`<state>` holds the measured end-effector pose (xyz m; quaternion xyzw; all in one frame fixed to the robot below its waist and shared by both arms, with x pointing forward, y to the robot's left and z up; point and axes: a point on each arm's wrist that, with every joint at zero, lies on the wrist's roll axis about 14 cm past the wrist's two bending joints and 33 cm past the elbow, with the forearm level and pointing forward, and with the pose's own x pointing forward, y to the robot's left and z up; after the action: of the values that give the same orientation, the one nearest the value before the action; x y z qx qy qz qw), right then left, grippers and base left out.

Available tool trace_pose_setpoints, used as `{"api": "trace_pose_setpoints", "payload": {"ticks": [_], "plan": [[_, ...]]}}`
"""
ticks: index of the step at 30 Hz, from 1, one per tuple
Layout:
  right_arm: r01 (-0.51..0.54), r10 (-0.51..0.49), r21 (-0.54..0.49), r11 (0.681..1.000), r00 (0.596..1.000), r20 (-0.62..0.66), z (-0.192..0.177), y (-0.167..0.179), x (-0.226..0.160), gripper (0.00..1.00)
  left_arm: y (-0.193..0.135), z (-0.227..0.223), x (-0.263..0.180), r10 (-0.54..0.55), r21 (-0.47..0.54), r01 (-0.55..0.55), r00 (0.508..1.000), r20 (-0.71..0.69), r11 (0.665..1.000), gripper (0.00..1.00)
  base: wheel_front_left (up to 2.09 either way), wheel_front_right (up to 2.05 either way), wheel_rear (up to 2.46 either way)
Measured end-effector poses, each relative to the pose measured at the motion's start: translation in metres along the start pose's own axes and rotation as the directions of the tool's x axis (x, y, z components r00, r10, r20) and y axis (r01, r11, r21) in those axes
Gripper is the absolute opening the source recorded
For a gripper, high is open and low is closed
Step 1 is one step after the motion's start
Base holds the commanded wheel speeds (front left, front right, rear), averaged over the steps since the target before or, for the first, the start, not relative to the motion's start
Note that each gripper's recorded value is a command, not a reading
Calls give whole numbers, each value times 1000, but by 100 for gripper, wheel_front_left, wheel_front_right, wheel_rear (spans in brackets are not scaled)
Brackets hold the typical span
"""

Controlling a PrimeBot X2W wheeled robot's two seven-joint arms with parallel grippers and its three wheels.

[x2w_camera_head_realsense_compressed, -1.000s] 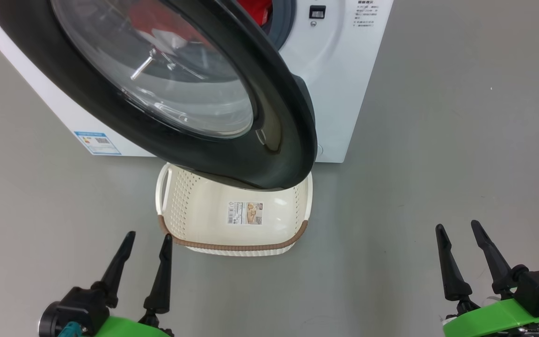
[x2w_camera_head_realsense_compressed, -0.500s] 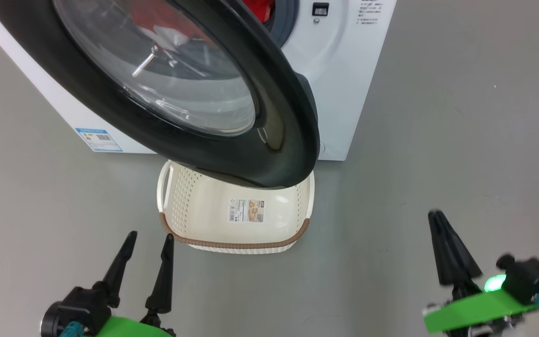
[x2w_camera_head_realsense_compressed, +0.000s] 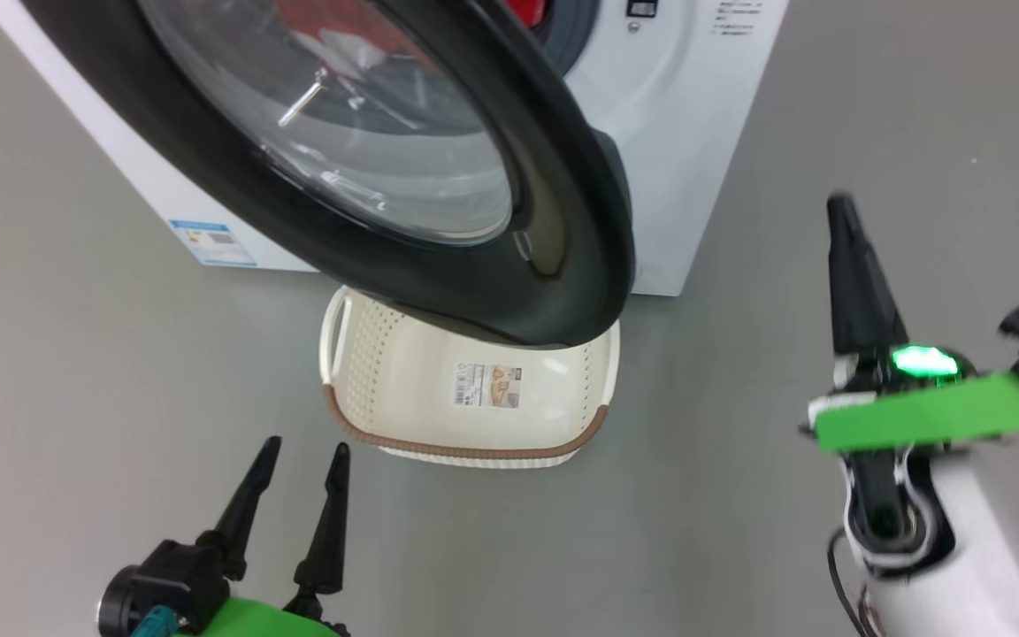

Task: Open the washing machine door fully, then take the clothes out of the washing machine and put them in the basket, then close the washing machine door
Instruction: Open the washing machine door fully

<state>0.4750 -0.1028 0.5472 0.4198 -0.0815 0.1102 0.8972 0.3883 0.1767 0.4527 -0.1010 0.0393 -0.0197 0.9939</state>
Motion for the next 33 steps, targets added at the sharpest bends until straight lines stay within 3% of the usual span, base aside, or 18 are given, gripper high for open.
{"api": "trace_pose_setpoints", "payload": {"ticks": [4,8,14,21,33], "plan": [[-30,27,145,989,999,24,1,14,23,0,4,-2,-3,13,1,-13,1000,-9,1000,100,0,0,0],[-46,47,294,955,999,4,-7,23,41,0,9,-4,-4,28,1,-28,1000,-13,1000,100,0,0,0],[46,91,504,862,965,-244,-58,24,48,0,13,-5,-5,44,-1,-44,999,-20,999,100,0,0,0],[110,188,610,784,896,-403,-84,30,54,0,19,-11,-9,67,-5,-68,997,-40,998,100,0,0,0],[166,329,641,749,747,-578,-121,49,32,0,25,-6,-11,88,-13,-88,996,-25,996,100,0,0,0]]}}
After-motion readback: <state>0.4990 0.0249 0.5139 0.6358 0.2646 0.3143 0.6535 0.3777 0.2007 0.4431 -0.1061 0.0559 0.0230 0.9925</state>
